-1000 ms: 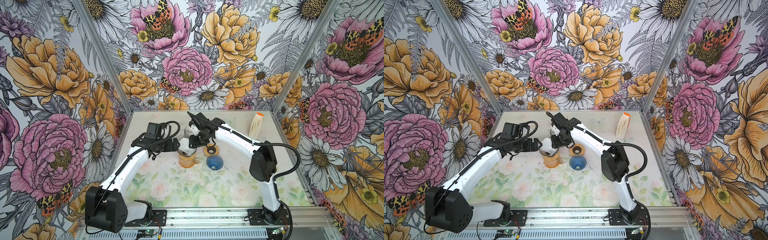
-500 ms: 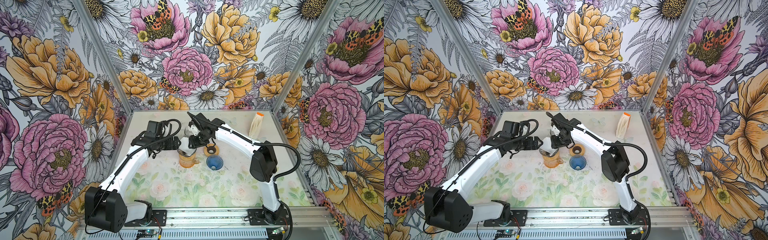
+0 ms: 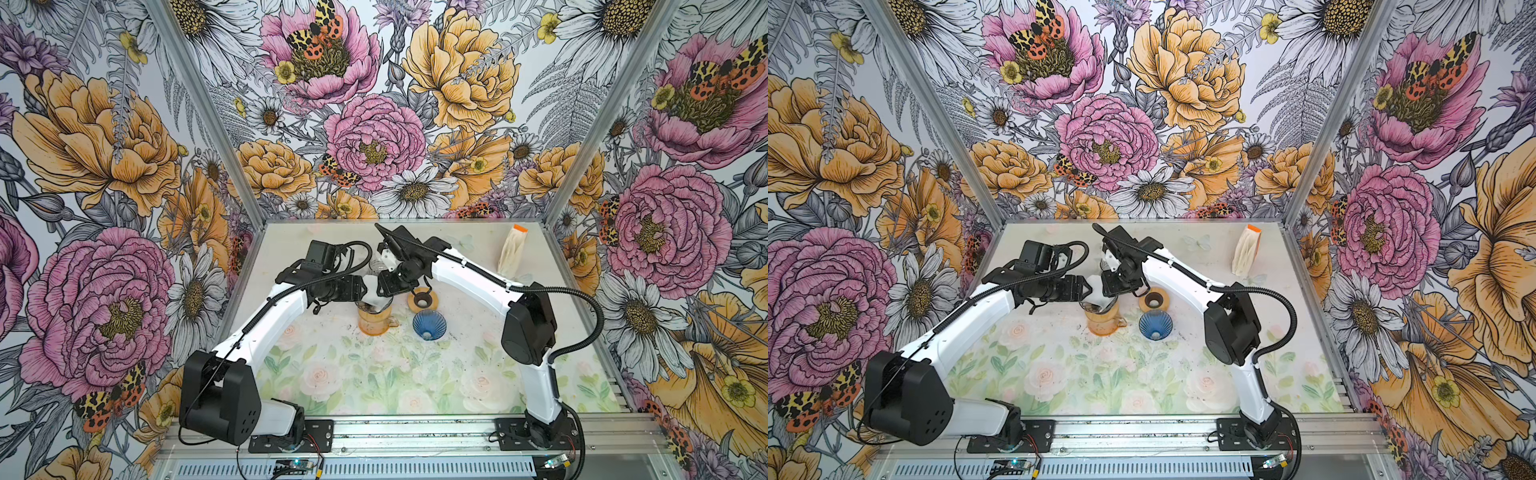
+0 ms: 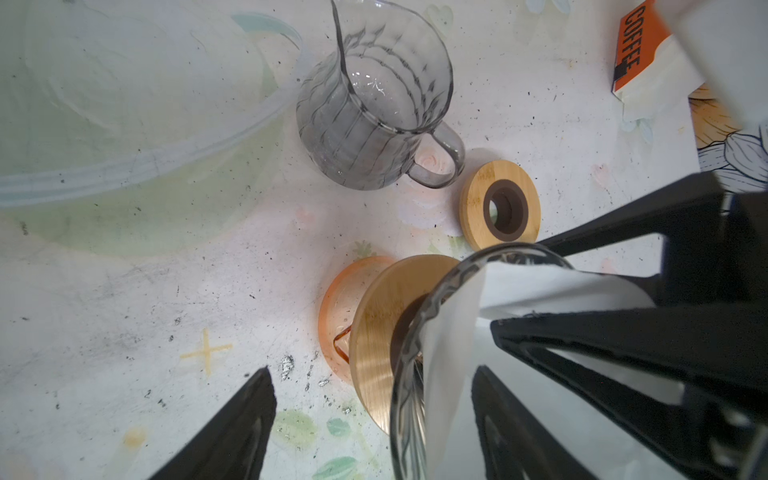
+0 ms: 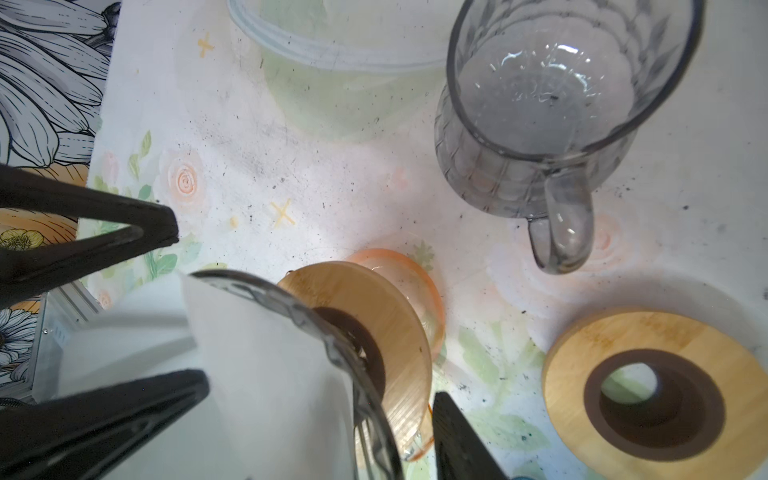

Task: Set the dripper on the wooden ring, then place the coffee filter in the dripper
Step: 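Press the filter down inside the dripper with the right gripper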

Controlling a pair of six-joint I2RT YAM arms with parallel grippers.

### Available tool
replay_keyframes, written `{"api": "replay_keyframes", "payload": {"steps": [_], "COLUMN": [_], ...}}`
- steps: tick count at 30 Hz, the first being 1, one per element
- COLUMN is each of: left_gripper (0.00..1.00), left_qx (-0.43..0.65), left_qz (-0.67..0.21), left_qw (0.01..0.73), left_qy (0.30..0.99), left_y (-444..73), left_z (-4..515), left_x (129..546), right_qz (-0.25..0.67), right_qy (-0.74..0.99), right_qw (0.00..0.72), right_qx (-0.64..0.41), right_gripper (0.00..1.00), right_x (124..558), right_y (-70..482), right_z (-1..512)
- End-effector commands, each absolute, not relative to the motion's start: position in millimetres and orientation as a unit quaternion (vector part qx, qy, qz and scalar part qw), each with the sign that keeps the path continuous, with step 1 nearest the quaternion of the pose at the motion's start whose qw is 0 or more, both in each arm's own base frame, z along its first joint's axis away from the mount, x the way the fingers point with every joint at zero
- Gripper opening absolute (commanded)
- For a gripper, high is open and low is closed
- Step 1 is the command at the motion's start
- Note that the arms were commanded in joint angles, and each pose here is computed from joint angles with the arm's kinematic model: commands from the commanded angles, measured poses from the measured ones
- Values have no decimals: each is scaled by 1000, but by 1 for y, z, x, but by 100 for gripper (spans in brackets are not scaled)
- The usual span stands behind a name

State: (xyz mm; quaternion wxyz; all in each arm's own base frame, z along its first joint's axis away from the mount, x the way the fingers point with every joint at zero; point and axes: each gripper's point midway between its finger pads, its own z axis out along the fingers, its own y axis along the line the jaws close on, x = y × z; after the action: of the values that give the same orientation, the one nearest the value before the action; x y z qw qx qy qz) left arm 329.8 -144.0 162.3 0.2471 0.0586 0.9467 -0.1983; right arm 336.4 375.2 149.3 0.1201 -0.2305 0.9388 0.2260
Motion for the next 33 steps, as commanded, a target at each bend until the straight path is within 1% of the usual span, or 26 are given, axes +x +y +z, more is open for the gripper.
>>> {"api": "replay_keyframes", "payload": {"steps": [1, 5, 19, 33], "left_gripper": [75, 71, 68, 68], "left_qx": [57, 58, 59, 61], "left_qz": [-200, -198, -195, -190], "left_qw": [260, 254, 239, 233], "left_qy": [943, 945, 949, 952], "left_y": [-146, -146, -146, -145], "left_z": [172, 167, 156, 150], "left_x": [335, 334, 335, 337], "right_qz": [227, 222, 218, 216], "right_qy": [933, 938, 943, 945], "right_qw": [156, 149, 131, 120], "right_qx": [-230, -219, -214, -214], "right_gripper": [47, 47, 46, 47], "right_x": [337, 337, 337, 337], "right_y": [370, 365, 366, 368], "right_z": [177, 171, 155, 145]}}
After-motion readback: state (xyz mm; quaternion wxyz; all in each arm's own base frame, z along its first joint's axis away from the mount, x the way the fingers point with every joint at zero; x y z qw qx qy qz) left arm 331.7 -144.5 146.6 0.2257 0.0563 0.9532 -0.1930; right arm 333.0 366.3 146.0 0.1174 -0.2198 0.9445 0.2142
